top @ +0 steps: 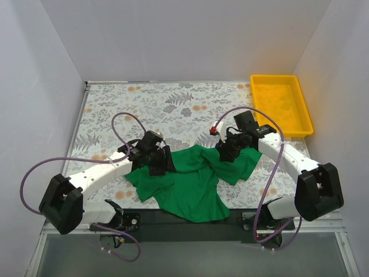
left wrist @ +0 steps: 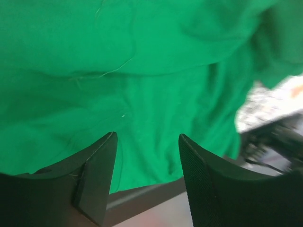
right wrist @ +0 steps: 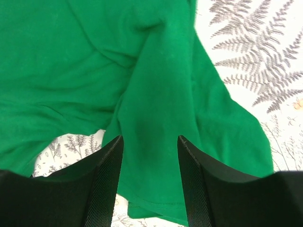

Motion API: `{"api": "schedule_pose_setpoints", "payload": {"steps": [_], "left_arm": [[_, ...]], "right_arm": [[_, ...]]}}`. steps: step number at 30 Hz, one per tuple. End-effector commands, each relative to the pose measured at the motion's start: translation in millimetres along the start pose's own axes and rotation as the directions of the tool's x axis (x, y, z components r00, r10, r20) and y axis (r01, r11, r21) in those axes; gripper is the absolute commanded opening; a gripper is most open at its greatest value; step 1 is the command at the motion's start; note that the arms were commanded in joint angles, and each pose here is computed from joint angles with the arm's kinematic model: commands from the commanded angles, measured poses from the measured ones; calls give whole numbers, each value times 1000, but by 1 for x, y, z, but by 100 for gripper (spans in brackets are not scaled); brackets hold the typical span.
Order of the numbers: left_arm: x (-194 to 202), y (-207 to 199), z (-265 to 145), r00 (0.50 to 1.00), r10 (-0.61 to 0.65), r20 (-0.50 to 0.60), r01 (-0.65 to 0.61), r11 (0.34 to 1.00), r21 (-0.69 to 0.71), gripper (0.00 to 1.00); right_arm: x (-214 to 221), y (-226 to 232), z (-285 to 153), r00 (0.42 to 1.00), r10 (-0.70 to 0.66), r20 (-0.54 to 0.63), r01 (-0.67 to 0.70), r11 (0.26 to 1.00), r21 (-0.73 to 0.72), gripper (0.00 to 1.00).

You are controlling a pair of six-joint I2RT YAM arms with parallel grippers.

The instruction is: Fold and stack the t-shirts

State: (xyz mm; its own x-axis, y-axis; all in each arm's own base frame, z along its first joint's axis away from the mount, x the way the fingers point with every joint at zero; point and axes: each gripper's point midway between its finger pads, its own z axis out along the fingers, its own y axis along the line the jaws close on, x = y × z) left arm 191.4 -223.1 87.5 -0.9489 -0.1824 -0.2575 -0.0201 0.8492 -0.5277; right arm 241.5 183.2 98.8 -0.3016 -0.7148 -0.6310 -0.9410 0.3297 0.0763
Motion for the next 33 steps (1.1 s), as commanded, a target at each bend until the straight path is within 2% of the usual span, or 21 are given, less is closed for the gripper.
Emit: {"api": "schedule_pose_setpoints", "payload": {"steps": [1, 8, 10, 14, 23, 27, 33], "left_arm": [[10, 26, -3, 1000, -2, 8, 4, 959, -283, 53], [29, 44, 12, 999, 42, -35, -53, 899, -435, 52], [29, 48, 18, 998, 51, -47, -66, 886, -460, 46], [25, 36, 28, 996, 72, -48, -86, 892, -444, 43], [29, 6, 31, 993, 93, -76, -113, 934, -340, 44], [32, 15, 39, 990, 93, -101, -125, 919, -374, 44], [29, 30, 43, 988, 117, -98, -149, 871, -467, 38]], "right_arm": [[-8, -15, -7, 997, 32, 65, -35, 998, 49, 56], [-4, -16, -9, 994, 62, 94, -67, 997, 42, 57], [-1, -16, -10, 993, 69, 97, -73, 996, 43, 57], [6, -12, -8, 991, 82, 106, -86, 996, 33, 57], [7, -12, -7, 989, 92, 115, -95, 995, 25, 57], [7, -13, -8, 989, 93, 119, -97, 995, 27, 57], [8, -11, -8, 988, 97, 120, -100, 995, 21, 57]]}}
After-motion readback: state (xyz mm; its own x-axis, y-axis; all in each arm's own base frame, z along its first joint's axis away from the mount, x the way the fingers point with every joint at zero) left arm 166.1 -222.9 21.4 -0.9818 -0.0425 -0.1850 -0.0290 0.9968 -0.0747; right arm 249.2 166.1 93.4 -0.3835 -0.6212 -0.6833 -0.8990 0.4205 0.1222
